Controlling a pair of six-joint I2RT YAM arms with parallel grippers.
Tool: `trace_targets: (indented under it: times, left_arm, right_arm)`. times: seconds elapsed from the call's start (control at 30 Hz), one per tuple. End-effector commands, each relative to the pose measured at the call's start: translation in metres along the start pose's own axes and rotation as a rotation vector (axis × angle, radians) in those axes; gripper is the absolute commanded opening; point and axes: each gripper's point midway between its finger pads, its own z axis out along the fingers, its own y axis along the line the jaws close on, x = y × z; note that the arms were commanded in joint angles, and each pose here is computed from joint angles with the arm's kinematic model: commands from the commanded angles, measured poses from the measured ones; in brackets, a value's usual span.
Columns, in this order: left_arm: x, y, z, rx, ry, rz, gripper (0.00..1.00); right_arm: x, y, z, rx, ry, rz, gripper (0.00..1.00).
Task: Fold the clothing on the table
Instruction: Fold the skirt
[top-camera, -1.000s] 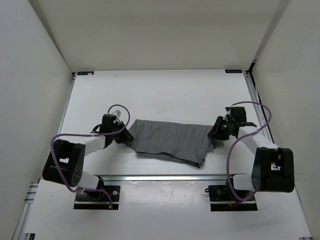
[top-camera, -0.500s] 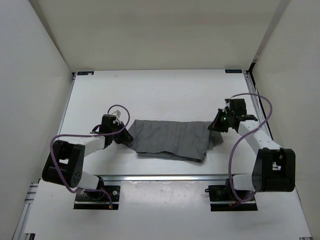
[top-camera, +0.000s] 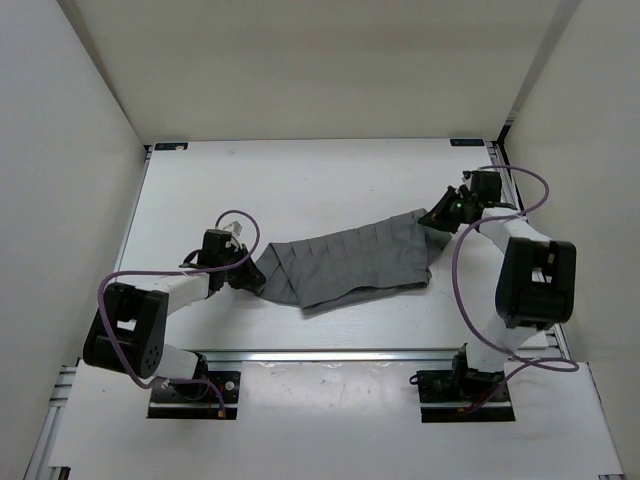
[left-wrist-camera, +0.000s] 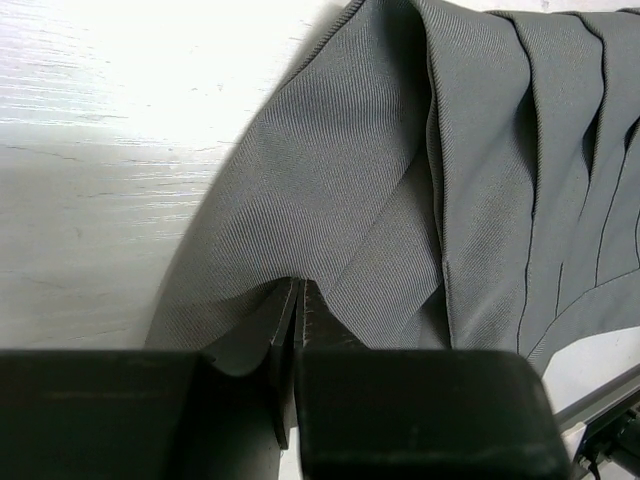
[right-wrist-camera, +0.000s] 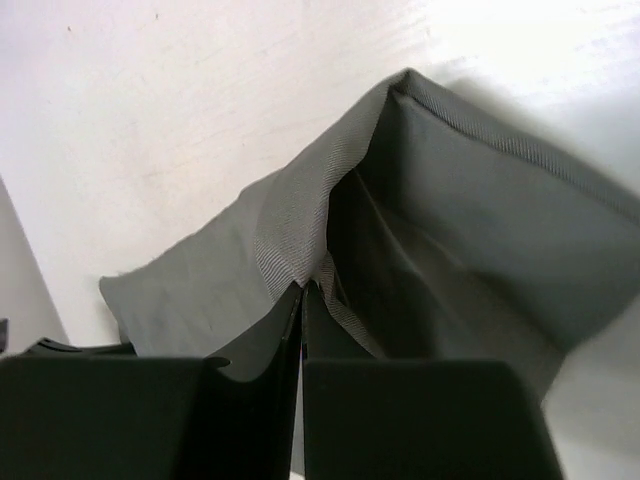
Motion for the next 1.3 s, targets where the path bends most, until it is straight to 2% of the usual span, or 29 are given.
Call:
trace_targets:
  times: [0.0,0.27,0.37,0.47,0.53,0.57,0.6,0.63,0.67,0.7,0.83,0.97,1.07,1.13,1.23,1.27]
  left_arm:
    - [0.013,0.019,-0.005,-0.066,0.032,-0.009,0.13]
    - [0.01,0.024,-0.007,-0.074,0.032,-0.026,0.13]
    - [0.009,0.024,-0.006,-0.078,0.029,-0.032,0.13]
    - [0.009,0.023,-0.005,-0.073,0.038,-0.031,0.13]
    - [0.01,0.024,-0.006,-0.078,0.039,-0.025,0.13]
    - [0.012,0.022,-0.005,-0.068,0.051,-0.034,0.13]
    - [0.012,0.024,-0.006,-0.074,0.044,-0.034,0.13]
    - [0.014,0.022,-0.006,-0.073,0.054,-0.033,0.13]
    - [0.012,0.024,-0.006,-0.074,0.048,-0.034,0.12]
    - [0.011,0.023,-0.007,-0.072,0.045,-0.038,0.12]
    - [-0.005,0.014,-0.014,-0.028,0.014,-0.063,0.14]
    - [-0.031,-0.021,-0.025,0.112,-0.009,-0.08,0.13]
    - [-0.051,-0.068,-0.041,0.273,-0.002,-0.087,0.14]
    - [-0.068,-0.097,-0.052,0.362,-0.016,-0.082,0.14]
    - [-0.065,-0.128,-0.054,0.498,0.026,-0.107,0.14]
    - [-0.07,-0.133,-0.051,0.516,0.005,-0.114,0.14]
  right_arm:
    - [-0.049,0.053,0.005,-0.188,-0.093,-0.036,0.0]
    - [-0.087,0.116,0.018,-0.392,-0.076,-0.026,0.0]
    - [-0.102,0.129,0.03,-0.403,-0.07,-0.029,0.0]
    - [-0.124,0.131,0.05,-0.426,-0.097,-0.02,0.0]
    - [-0.118,0.133,0.084,-0.45,-0.048,0.015,0.0]
    - [-0.129,0.143,0.084,-0.488,-0.059,0.017,0.05]
    - [-0.126,0.141,0.1,-0.484,-0.03,0.038,0.17]
    - [-0.136,0.14,0.11,-0.479,-0.039,0.023,0.33]
    - [-0.13,0.129,0.124,-0.439,0.001,0.049,0.36]
    - [-0.133,0.128,0.12,-0.391,0.011,0.039,0.37]
    - [-0.146,0.125,0.101,-0.16,-0.089,-0.147,0.41]
    - [-0.137,0.116,0.089,0.001,-0.118,-0.3,0.36]
    - [-0.121,0.095,0.095,0.022,-0.044,-0.252,0.24]
    - [-0.1,0.079,0.103,0.054,0.036,-0.228,0.2]
    - [-0.072,0.066,0.115,0.094,0.103,-0.255,0.19]
    - [-0.063,0.057,0.12,0.116,0.124,-0.259,0.19]
